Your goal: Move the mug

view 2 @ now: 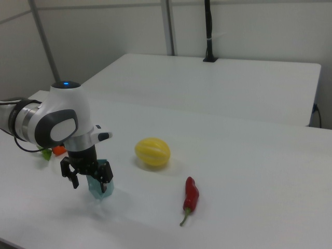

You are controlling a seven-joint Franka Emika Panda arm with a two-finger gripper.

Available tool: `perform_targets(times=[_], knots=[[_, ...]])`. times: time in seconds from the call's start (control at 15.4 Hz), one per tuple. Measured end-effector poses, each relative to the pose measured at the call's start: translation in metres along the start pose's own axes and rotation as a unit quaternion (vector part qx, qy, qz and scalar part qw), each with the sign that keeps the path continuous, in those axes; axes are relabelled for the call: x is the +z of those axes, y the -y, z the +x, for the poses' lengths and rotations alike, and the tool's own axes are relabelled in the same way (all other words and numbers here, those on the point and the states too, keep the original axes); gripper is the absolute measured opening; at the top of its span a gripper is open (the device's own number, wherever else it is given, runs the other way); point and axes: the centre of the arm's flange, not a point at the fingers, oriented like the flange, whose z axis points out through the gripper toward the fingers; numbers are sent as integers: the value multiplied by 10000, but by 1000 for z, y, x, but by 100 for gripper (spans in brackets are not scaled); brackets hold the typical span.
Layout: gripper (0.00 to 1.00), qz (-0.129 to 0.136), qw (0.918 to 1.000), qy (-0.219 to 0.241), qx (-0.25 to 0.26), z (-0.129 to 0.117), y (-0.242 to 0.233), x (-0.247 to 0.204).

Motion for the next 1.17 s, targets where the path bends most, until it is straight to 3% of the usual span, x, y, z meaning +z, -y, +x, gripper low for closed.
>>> perform_targets(times=[0.19, 0.52, 0.78, 1.17], knots=[[100, -11, 9993, -52, 381, 5, -2, -15], [100, 29, 9973, 48, 734, 23, 1, -104], [100, -34, 9931, -153, 1166, 35, 23, -182], [100, -59, 9853, -360, 1667, 33, 43, -259]])
